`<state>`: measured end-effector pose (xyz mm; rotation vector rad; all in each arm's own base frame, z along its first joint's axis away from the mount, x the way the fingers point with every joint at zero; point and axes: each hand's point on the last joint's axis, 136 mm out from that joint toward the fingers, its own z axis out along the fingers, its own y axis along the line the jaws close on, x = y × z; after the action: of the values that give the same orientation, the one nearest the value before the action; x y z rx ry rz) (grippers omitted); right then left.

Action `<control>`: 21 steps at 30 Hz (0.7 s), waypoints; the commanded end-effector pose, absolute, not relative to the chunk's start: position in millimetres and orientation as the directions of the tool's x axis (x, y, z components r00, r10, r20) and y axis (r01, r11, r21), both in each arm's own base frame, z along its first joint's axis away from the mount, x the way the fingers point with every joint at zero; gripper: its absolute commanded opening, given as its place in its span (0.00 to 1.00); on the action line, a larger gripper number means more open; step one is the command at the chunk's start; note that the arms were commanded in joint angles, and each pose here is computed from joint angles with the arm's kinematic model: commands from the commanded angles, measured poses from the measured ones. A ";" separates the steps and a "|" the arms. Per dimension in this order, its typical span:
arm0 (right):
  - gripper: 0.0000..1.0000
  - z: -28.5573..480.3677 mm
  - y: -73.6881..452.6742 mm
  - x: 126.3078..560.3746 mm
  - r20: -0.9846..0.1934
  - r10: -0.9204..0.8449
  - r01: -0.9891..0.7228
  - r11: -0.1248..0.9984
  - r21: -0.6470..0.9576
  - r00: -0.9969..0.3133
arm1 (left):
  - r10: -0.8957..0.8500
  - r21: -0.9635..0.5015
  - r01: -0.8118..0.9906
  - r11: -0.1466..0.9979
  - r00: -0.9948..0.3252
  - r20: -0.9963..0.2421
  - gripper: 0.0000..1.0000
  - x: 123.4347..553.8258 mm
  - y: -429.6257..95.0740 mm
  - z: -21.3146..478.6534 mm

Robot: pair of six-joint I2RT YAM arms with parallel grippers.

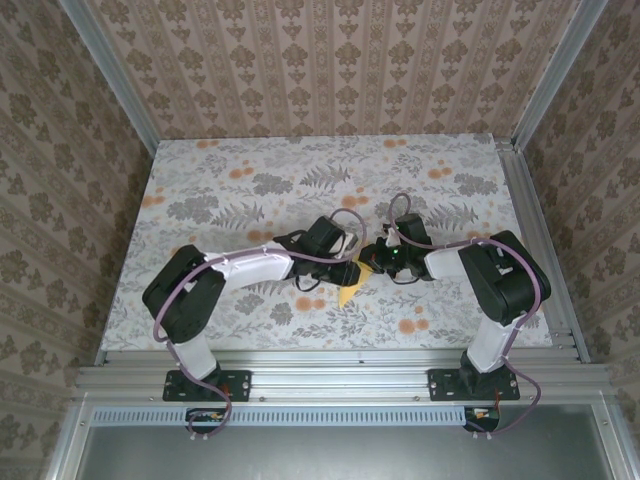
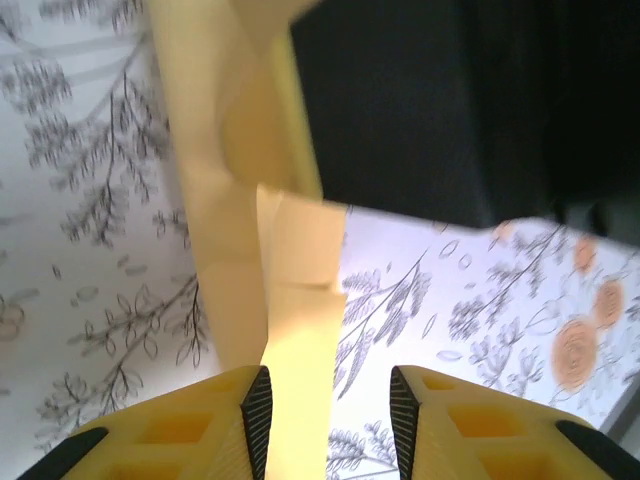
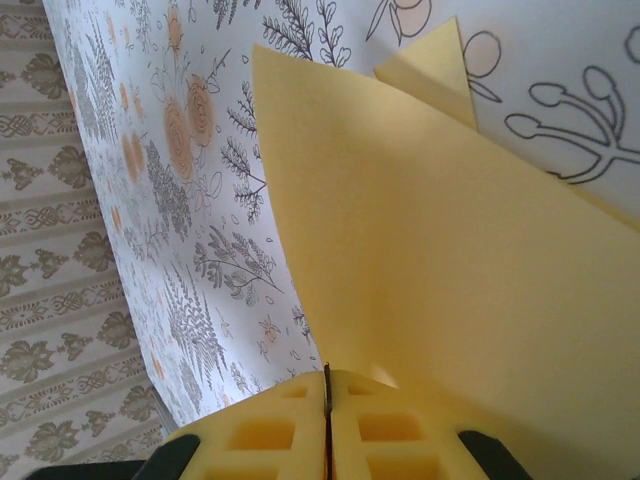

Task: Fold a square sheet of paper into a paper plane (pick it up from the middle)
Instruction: Fold the wing for the fifth time at the center of the table.

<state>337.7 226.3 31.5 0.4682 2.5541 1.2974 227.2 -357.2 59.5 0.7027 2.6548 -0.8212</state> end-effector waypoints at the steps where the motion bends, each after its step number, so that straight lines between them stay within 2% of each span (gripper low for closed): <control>1: 0.11 33.5 225.2 333.5 -0.073 0.374 0.162 0.557 0.815 -0.924 | 0.401 -0.360 0.527 0.770 -0.838 -0.370 0.39 219.3 -338.4 42.7; 6: 0.12 33.7 225.2 332.2 -0.073 0.374 0.161 0.556 0.815 -0.925 | 0.406 -0.296 0.521 0.801 -0.835 -0.372 0.39 219.5 -326.5 30.7; 21: 0.12 36.1 224.8 332.7 -0.073 0.379 0.160 0.548 0.821 -0.923 | 0.432 -0.280 0.542 0.793 -0.823 -0.369 0.35 215.0 -329.2 22.0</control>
<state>333.9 225.1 28.2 0.4750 2.5640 1.2946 221.6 -333.5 31.6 0.6981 2.6862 -0.5957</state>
